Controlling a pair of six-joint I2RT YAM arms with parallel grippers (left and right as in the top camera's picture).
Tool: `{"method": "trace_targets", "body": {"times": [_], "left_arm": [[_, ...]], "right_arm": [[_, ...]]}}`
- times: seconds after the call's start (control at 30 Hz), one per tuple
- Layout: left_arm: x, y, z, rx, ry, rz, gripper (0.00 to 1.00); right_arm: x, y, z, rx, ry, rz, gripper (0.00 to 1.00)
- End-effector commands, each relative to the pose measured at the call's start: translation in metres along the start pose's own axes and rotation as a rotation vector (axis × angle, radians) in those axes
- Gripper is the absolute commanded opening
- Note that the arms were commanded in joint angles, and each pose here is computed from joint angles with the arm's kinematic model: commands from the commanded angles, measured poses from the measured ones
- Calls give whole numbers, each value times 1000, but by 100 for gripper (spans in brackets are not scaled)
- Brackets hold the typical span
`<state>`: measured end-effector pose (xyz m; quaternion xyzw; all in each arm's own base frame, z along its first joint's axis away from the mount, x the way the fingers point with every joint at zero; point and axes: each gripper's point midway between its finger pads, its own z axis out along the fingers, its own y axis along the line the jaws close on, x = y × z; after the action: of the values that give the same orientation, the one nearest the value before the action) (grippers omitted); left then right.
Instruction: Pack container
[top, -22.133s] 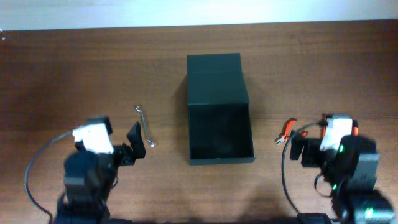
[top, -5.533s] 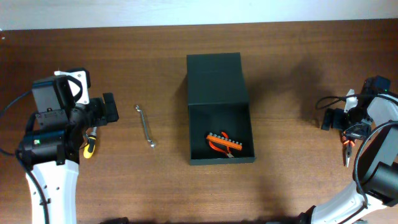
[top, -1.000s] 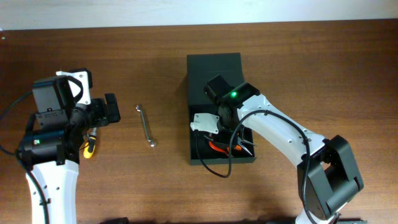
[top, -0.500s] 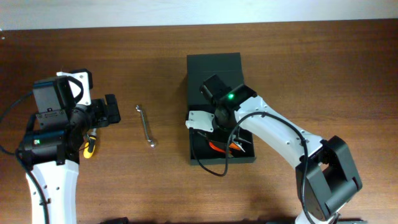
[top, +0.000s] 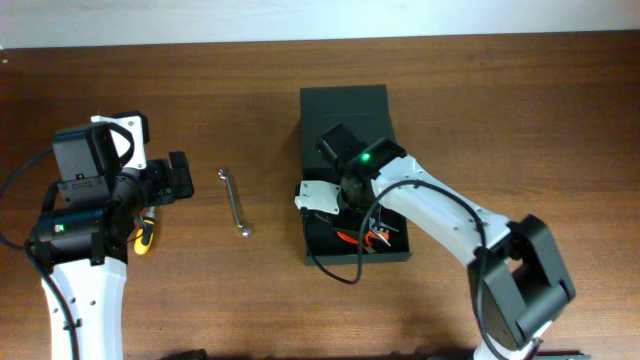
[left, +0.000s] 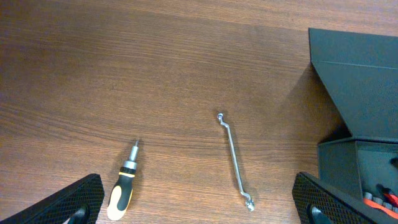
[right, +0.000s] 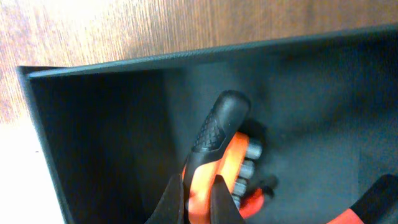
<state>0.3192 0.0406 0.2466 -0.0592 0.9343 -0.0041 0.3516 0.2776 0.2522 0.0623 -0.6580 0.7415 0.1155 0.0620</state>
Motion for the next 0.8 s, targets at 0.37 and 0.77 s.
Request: {"method": "trace_targets", "body": {"times": [0.37, 0.77], "left_arm": [[-6, -1, -5, 11, -19, 16, 99], [-12, -7, -25, -50, -32, 38, 99]], "right_arm": [[6, 6, 24, -65, 36, 55, 60], [-5, -46, -75, 140, -32, 294, 99]]}}
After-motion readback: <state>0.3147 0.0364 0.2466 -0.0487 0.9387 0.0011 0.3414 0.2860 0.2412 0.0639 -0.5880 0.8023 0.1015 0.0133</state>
